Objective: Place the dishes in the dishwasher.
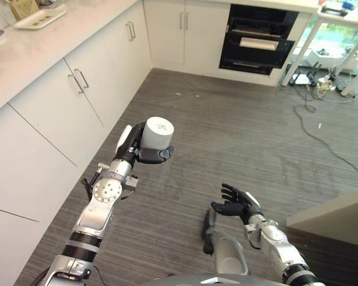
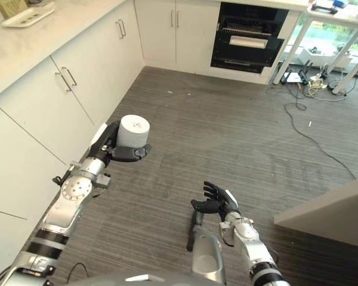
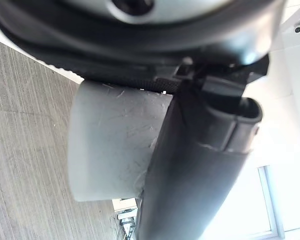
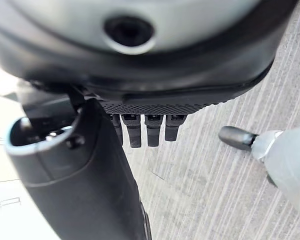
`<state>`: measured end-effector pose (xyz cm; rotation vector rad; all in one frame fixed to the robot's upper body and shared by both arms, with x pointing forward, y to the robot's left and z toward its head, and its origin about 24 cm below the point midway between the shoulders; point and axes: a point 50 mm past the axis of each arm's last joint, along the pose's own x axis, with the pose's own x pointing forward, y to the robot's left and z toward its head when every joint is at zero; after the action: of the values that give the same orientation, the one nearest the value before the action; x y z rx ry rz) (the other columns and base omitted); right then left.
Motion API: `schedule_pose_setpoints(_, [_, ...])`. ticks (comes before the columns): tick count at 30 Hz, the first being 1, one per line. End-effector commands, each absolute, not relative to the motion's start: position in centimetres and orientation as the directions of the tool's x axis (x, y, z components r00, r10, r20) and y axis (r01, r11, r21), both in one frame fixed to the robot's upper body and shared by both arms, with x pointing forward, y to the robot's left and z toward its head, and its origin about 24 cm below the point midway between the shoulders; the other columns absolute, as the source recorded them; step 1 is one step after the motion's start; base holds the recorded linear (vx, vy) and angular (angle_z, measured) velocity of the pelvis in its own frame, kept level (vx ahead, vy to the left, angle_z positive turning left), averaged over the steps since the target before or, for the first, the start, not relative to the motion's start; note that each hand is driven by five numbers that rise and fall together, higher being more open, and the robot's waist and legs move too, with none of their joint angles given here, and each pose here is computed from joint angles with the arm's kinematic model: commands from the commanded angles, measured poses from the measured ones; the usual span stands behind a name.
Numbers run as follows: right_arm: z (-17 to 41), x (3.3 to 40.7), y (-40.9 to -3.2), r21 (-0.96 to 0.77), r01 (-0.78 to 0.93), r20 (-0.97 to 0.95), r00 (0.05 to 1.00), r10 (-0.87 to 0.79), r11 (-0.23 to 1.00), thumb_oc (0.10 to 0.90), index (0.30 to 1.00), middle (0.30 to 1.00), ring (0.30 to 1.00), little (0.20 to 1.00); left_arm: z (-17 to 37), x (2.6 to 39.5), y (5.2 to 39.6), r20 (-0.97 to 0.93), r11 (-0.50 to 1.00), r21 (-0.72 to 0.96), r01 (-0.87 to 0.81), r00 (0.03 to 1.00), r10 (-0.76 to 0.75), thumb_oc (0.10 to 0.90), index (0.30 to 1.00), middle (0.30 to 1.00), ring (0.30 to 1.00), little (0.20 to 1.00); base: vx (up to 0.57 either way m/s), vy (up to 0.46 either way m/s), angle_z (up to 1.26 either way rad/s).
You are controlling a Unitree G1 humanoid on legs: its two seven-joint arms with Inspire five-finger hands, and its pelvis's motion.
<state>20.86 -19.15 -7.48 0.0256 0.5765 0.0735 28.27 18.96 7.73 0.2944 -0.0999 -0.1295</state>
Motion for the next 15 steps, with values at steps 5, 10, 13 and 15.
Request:
schedule_pose_setpoints(5, [-5.6,21.7,-21.1,0.033,-0.019,-0.434,0.900,0.032,0.999,0.800,0.900,0.900,0.900,0.900,11.7,27.9,16.3,0.323,0.953,0.257,0.159,0.916,-0.240,0.400,0.300,0.300,0.300,0.300,0.61,-0.215,0.47])
schedule_pose_setpoints(10, [-4.9,21.6,-23.4,-0.051,0.014,-0.430,0.902,-0.035,0.999,0.800,0.900,0.900,0.900,0.900,12.3,27.8,17.1,0.338,0.948,0.291,0.130,0.913,-0.229,0.400,0.300,0.300,0.300,0.300,0.60,-0.335,-0.01])
schedule_pose_setpoints(13, [-4.8,22.0,-22.5,-0.024,-0.011,-0.420,0.907,0.000,1.000,0.800,0.900,0.900,0.900,0.900,11.6,27.0,17.9,0.301,0.940,0.315,0.127,0.926,-0.226,0.400,0.300,0.300,0.300,0.300,0.61,-0.160,-0.32])
schedule_pose_setpoints(15, [-4.8,22.5,-21.1,0.068,-0.022,-0.400,0.915,0.047,0.997,0.800,0.900,0.900,0.900,0.900,11.2,26.2,19.3,0.287,0.945,0.318,0.081,0.941,-0.177,0.400,0.300,0.300,0.300,0.300,0.73,0.092,-1.19])
